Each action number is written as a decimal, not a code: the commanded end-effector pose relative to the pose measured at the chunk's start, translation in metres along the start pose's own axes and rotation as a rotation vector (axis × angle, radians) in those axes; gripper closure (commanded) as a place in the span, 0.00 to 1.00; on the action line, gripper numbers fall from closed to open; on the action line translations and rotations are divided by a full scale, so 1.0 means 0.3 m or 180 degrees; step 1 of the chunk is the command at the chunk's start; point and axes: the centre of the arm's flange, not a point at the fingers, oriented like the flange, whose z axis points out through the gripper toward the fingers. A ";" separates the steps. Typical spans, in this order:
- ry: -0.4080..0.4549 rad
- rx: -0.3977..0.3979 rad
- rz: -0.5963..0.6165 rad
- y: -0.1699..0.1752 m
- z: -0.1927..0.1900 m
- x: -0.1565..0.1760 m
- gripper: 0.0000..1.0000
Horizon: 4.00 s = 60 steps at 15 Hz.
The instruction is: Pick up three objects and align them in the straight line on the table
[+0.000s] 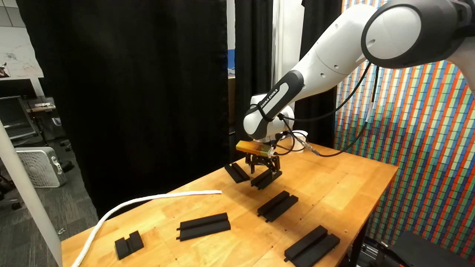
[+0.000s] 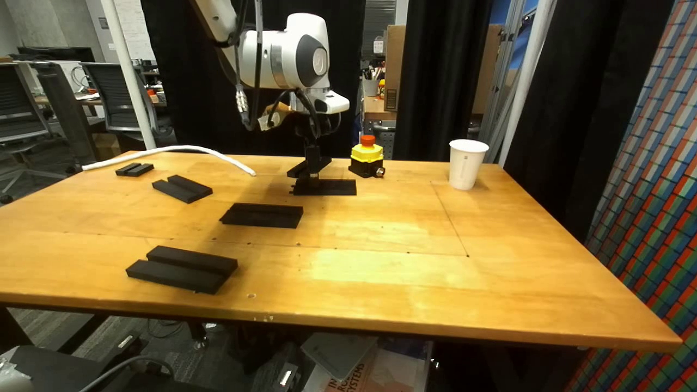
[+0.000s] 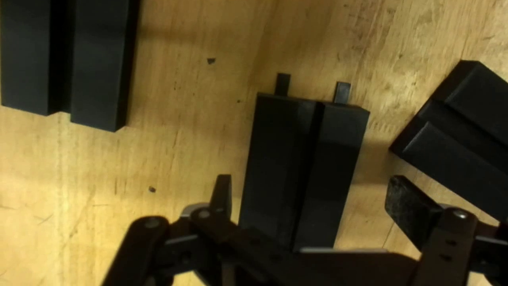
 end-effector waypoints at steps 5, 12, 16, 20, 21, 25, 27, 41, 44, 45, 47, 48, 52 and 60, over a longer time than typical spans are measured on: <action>0.0038 0.0036 0.0122 -0.008 0.021 0.031 0.00; 0.0015 0.0089 0.0173 0.009 0.079 0.069 0.00; 0.0035 0.0122 0.0224 0.019 0.100 0.087 0.25; 0.0062 0.0173 0.0232 0.017 0.076 0.092 0.48; 0.0054 0.0186 0.0237 0.014 0.062 0.088 0.54; -0.0055 0.0270 0.0221 0.009 0.003 0.012 0.54; -0.0060 0.0338 0.0175 -0.010 -0.048 -0.066 0.54; -0.0947 0.0229 0.0361 -0.041 -0.166 -0.713 0.54; -0.1100 0.0168 0.0521 -0.020 -0.157 -0.780 0.54; -0.1135 0.0148 0.0573 -0.012 -0.155 -0.799 0.54; -0.1193 0.0078 0.0679 0.018 -0.147 -0.833 0.54; -0.1202 0.0055 0.0720 0.038 -0.136 -0.843 0.54; -0.1239 -0.0079 0.0736 0.124 -0.106 -0.850 0.54; -0.0830 -0.0308 0.0509 0.204 -0.075 -0.774 0.54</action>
